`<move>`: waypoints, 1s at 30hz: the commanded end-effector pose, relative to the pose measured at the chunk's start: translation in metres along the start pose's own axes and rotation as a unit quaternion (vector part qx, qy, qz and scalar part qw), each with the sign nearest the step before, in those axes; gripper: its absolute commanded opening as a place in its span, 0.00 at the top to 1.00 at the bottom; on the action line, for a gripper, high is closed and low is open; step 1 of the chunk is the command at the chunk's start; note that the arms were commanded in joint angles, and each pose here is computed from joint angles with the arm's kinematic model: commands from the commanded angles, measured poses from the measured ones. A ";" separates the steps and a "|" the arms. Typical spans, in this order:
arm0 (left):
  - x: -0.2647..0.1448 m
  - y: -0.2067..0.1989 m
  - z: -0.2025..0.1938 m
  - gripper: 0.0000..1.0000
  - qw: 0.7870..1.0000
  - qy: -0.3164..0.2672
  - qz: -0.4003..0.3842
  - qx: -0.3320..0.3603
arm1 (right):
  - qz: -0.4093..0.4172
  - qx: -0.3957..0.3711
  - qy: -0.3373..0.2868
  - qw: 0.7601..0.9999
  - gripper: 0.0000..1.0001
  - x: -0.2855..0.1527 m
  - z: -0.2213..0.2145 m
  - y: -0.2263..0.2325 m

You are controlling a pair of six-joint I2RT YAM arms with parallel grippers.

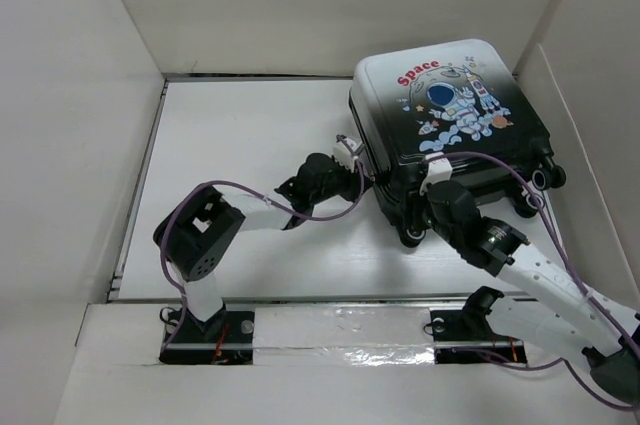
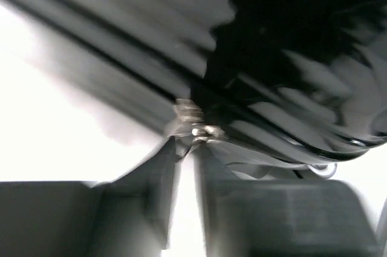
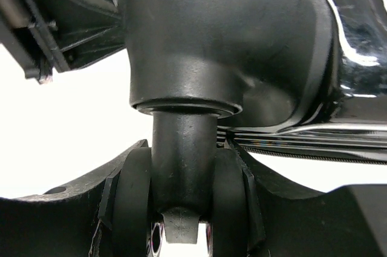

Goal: Pack the luggage

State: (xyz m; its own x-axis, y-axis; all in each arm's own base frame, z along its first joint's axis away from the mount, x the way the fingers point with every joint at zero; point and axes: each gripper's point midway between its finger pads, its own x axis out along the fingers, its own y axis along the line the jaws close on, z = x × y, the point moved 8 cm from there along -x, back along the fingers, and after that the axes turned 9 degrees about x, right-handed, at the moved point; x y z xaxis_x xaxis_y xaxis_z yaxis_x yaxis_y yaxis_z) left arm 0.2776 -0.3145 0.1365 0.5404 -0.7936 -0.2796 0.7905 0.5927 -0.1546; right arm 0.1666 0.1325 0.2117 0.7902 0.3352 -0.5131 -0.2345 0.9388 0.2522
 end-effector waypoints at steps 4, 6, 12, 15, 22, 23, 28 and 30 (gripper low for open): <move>-0.065 0.083 0.017 0.38 0.961 -0.100 0.237 -0.103 | 0.185 -0.033 -0.006 0.982 1.00 -0.007 0.017 0.073; -0.086 0.083 0.023 0.28 0.941 -0.131 0.272 -0.155 | 0.209 -0.055 0.010 0.976 1.00 0.005 0.012 0.100; -0.183 0.064 0.061 0.07 0.867 -0.269 0.336 -0.249 | 0.320 -0.088 0.012 0.943 1.00 0.021 0.024 0.191; -0.223 0.055 0.076 0.01 0.839 -0.339 0.334 -0.263 | 0.374 -0.106 0.005 0.921 1.00 0.020 0.041 0.236; -0.270 0.043 0.087 0.01 0.817 -0.355 0.358 -0.281 | 0.385 -0.120 -0.009 0.915 0.00 0.005 0.056 0.263; -0.274 0.041 0.092 0.01 0.814 -0.359 0.356 -0.284 | 0.393 -0.110 -0.035 0.912 0.00 -0.015 0.071 0.254; -0.272 0.024 0.102 0.01 0.850 -0.344 0.290 -0.275 | 0.282 -0.077 -0.131 0.947 0.00 -0.064 0.106 0.184; -0.274 0.016 0.110 0.01 0.866 -0.334 0.262 -0.265 | 0.235 -0.029 -0.199 0.951 0.00 -0.098 0.128 0.141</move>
State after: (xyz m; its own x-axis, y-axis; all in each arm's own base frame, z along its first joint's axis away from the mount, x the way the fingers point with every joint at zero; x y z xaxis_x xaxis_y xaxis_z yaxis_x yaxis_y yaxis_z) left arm 0.1860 -0.0966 0.2839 0.9931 -0.0863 0.0788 0.1167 0.7644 -0.6341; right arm 0.1244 0.2837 0.3601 0.5555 0.8094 -0.1905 -0.7425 0.5860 0.3245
